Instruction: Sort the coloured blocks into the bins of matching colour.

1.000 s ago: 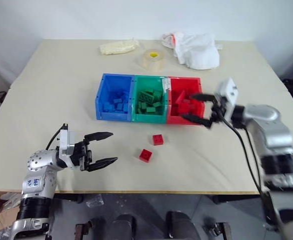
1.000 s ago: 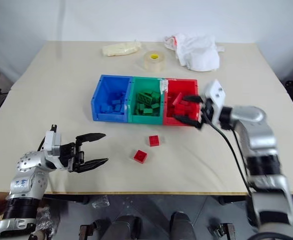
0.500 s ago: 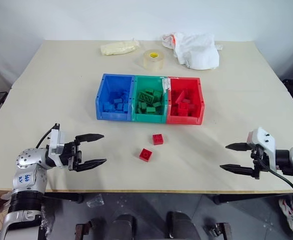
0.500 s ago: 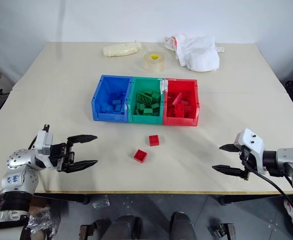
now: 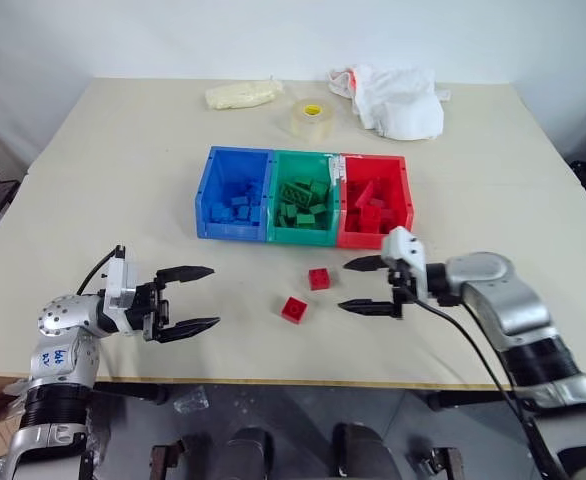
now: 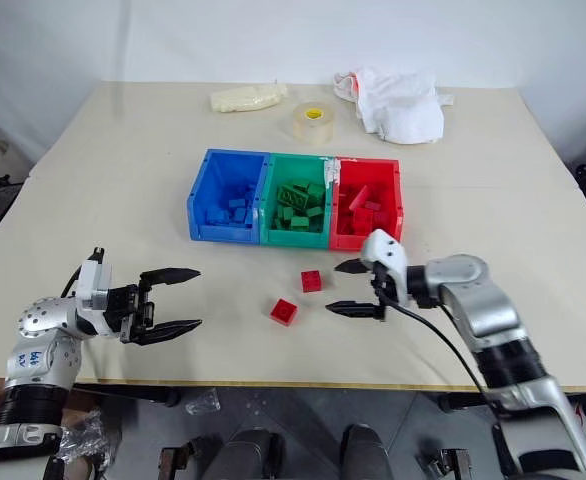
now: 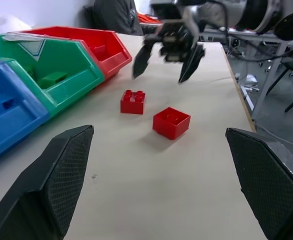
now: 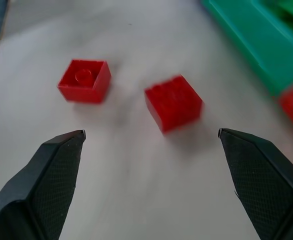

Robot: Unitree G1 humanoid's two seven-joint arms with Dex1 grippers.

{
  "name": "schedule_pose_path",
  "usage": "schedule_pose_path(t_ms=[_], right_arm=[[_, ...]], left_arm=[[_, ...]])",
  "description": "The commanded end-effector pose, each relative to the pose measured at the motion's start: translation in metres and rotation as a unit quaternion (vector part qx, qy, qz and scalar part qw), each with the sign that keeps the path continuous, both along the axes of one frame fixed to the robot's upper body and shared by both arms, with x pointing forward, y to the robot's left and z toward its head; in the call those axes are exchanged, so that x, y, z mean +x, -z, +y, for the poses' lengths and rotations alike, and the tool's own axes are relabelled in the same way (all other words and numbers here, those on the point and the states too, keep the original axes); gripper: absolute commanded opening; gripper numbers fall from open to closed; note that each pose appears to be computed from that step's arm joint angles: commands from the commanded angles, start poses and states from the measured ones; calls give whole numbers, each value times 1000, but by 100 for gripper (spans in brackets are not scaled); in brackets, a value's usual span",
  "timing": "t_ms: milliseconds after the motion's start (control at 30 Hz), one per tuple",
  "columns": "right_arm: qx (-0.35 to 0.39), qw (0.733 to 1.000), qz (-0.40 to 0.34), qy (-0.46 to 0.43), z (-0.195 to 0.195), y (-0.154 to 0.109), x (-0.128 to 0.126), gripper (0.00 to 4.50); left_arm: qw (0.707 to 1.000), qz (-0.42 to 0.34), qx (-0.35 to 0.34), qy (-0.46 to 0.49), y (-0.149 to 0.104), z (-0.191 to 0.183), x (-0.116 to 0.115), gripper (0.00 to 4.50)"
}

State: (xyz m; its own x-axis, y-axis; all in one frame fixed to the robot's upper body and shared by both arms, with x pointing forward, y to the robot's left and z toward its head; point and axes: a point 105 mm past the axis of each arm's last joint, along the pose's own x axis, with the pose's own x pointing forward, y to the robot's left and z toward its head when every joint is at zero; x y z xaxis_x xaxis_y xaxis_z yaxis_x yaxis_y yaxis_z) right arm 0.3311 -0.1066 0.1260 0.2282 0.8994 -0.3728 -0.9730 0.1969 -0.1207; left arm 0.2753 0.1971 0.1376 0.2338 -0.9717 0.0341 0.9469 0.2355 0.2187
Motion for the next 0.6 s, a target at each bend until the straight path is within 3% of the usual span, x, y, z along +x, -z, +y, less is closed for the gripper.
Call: schedule_pose_path(t_ms=[33, 267, 367, 600], right_arm=[[-16, 1000, -16, -15, 8, 7, 12, 446], [10, 1000, -24, -14, 37, 7, 32, 446], [19, 999, -23, -18, 42, 6, 32, 385], [75, 995, -65, 2, 34, -26, 24, 150]], left_arm=[[1000, -16, -6, -1, -7, -2, -7, 450], [1000, -9, -10, -19, -4, -2, -17, 450], [1000, -8, -10, -24, -4, -2, -19, 450], [999, -6, -13, -28, -2, -2, -15, 450]])
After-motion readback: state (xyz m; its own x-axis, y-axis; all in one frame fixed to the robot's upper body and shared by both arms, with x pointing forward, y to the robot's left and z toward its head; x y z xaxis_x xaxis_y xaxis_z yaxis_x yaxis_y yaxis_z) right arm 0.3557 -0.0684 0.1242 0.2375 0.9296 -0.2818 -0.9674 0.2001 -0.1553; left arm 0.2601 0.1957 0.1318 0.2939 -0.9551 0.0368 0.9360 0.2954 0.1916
